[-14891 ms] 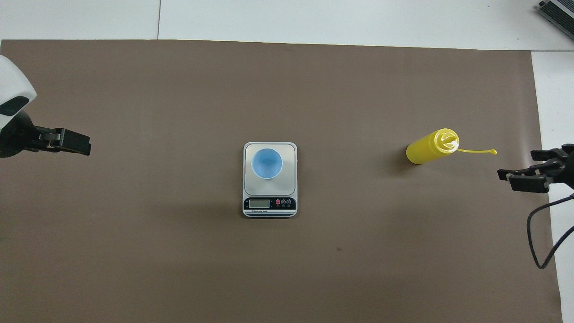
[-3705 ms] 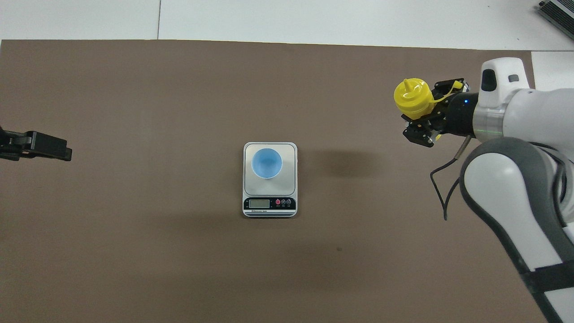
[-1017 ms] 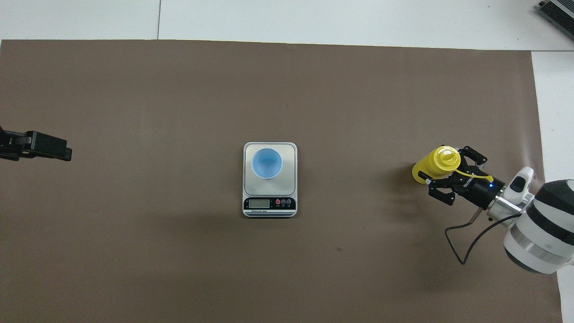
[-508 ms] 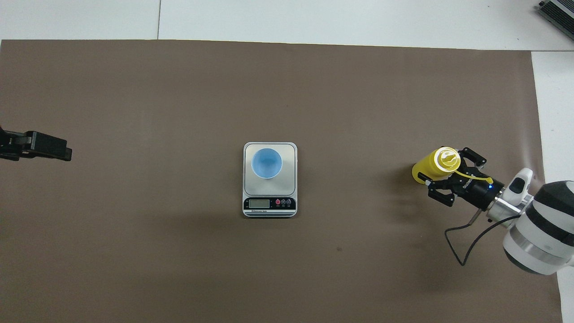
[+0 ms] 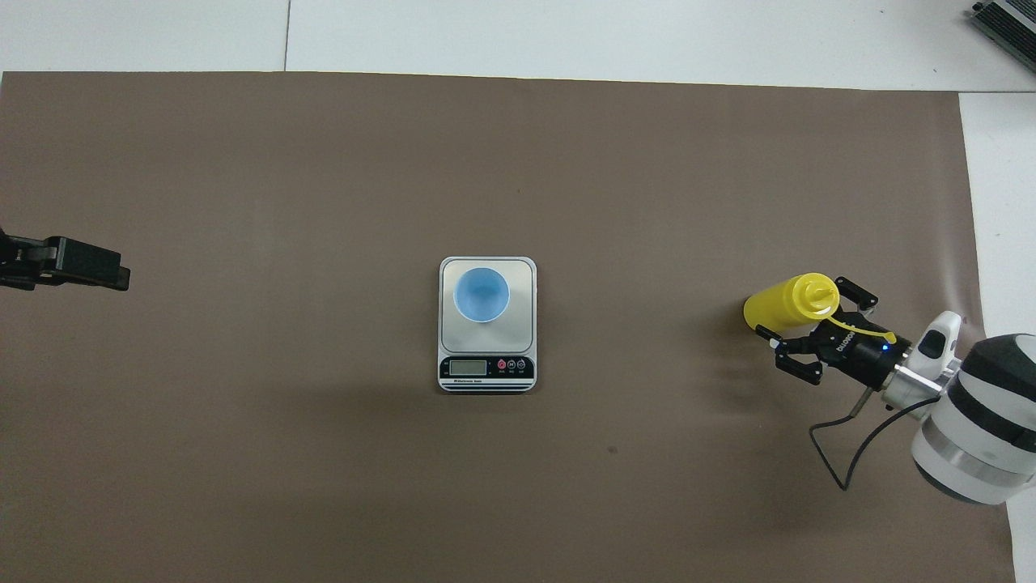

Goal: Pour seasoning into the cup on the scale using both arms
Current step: 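Open the right gripper and release the bottle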

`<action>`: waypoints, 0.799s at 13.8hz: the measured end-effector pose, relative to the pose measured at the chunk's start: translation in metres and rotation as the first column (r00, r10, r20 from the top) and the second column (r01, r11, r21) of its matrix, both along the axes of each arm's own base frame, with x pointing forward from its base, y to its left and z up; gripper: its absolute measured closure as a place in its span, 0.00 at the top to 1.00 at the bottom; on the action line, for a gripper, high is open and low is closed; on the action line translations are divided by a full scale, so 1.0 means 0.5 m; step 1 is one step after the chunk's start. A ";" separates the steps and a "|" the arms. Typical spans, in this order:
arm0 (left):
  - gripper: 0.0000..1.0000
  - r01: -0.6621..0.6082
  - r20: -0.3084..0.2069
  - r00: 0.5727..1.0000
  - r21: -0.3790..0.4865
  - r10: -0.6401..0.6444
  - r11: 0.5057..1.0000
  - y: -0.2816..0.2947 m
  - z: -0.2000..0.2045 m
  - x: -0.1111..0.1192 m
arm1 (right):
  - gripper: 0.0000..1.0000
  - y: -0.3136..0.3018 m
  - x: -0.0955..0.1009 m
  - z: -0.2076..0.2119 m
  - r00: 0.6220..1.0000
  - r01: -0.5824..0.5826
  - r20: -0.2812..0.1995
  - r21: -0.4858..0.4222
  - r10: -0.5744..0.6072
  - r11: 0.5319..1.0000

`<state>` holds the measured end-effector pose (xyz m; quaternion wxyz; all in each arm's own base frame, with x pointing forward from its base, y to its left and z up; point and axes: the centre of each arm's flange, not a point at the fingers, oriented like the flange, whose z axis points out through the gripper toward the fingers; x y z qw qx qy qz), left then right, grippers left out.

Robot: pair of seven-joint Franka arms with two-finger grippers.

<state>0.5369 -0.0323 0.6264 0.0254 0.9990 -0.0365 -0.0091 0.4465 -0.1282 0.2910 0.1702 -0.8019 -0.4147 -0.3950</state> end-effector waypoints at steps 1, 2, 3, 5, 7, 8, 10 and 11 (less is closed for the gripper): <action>1.00 0.000 0.000 1.000 0.000 0.000 1.000 0.000 0.000 0.000 | 1.00 -0.020 -0.008 -0.001 1.000 -0.015 -0.015 -0.028 0.015 0.999; 1.00 0.000 0.000 1.000 0.000 0.000 1.000 0.000 0.000 0.000 | 1.00 -0.037 -0.013 0.001 0.999 -0.033 -0.032 -0.057 0.032 0.998; 1.00 0.000 0.000 1.000 0.000 0.000 1.000 0.000 0.000 0.000 | 1.00 -0.055 -0.011 0.012 0.998 -0.052 -0.048 -0.089 0.047 0.995; 1.00 0.000 0.000 1.000 0.000 0.000 1.000 0.000 0.000 0.000 | 1.00 -0.089 0.010 0.059 0.995 -0.083 -0.064 -0.164 0.074 0.983; 1.00 0.000 0.000 1.000 0.000 0.000 1.000 0.000 0.000 0.000 | 1.00 -0.113 0.047 0.142 0.992 -0.115 -0.076 -0.268 0.098 0.956; 1.00 0.000 0.000 1.000 0.000 0.000 1.000 0.000 0.000 0.000 | 1.00 -0.117 0.060 0.186 0.992 -0.114 -0.091 -0.312 0.090 0.943; 1.00 0.000 0.000 1.000 0.000 0.000 1.000 0.000 0.000 0.000 | 1.00 -0.106 0.078 0.268 0.992 -0.078 -0.120 -0.367 0.036 0.927; 1.00 0.000 0.000 1.000 0.000 0.000 1.000 0.000 0.000 0.000 | 1.00 -0.090 0.084 0.304 0.990 -0.056 -0.140 -0.380 0.003 0.923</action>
